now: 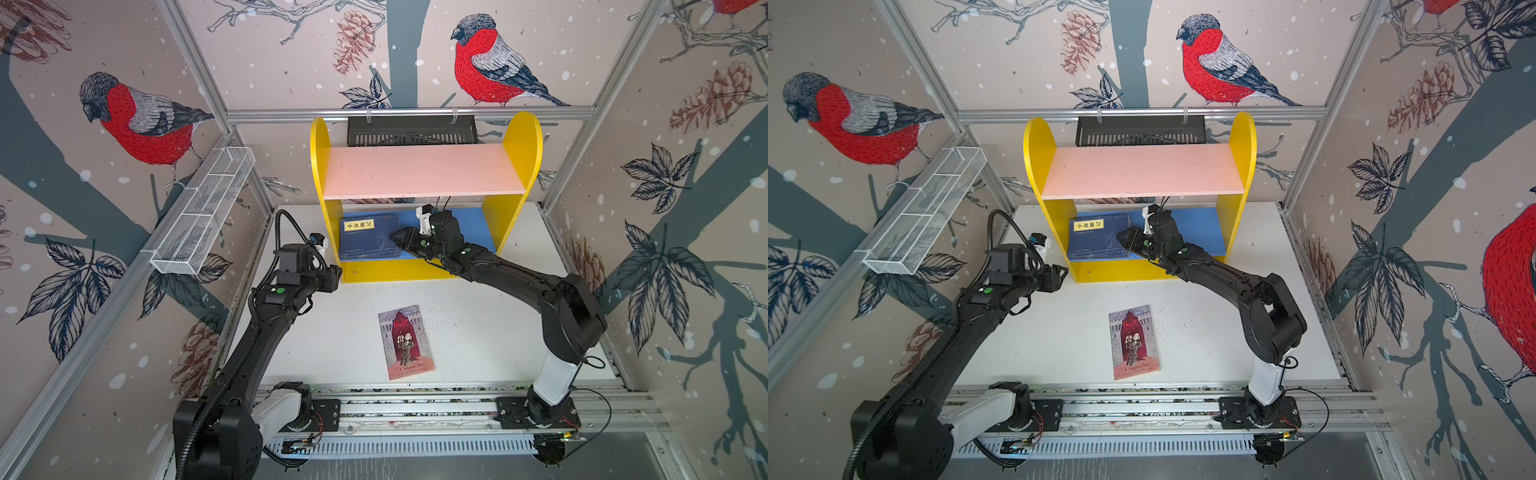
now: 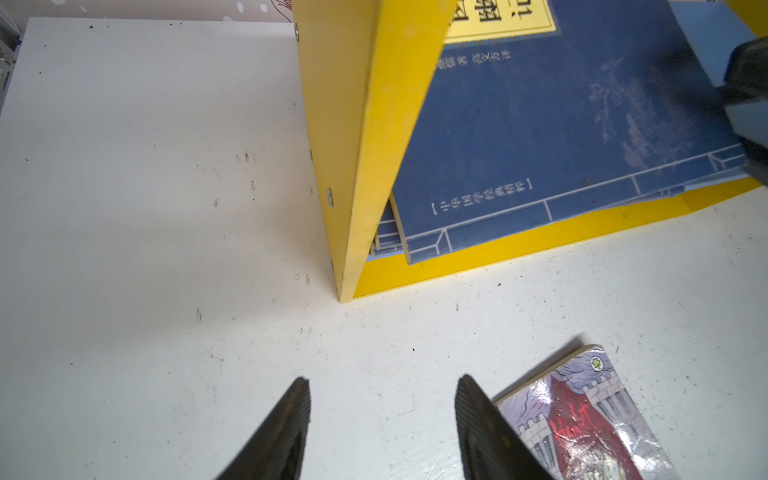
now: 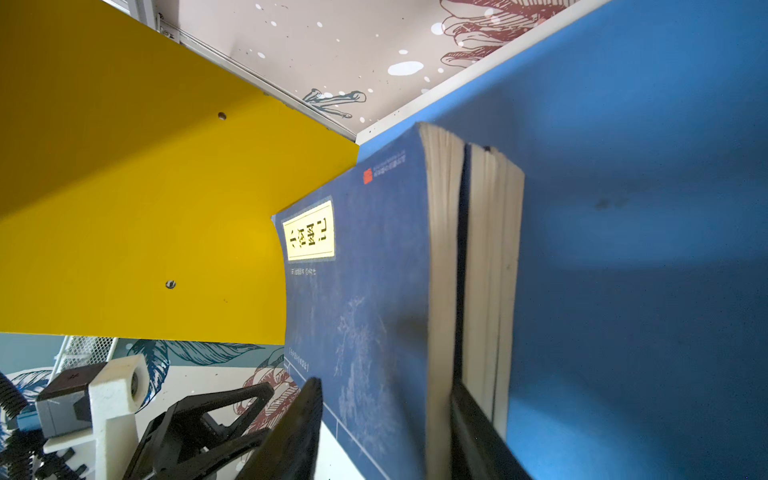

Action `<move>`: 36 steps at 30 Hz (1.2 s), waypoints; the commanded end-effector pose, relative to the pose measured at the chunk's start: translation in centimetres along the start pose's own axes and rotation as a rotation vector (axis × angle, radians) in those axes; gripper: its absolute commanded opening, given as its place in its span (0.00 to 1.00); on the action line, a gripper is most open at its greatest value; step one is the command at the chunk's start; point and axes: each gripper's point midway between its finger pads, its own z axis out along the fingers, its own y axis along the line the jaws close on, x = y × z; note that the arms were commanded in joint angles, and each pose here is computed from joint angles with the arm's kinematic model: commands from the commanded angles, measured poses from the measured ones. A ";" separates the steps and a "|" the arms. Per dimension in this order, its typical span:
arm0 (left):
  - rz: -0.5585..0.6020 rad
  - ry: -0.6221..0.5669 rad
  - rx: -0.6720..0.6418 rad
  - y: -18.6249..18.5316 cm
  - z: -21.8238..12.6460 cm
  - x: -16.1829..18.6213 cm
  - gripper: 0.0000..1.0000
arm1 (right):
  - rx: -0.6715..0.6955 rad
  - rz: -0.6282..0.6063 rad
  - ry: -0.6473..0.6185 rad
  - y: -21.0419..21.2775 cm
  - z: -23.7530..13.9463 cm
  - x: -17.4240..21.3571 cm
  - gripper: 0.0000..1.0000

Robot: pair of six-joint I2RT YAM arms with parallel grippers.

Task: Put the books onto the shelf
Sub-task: 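Press the book stack deeper into the blue shelf with the right gripper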

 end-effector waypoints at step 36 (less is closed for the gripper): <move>0.088 -0.171 -0.027 0.8 1.3 -2.9 0.54 | -0.007 -0.123 -0.031 0.3 -3.4 0.8 0.32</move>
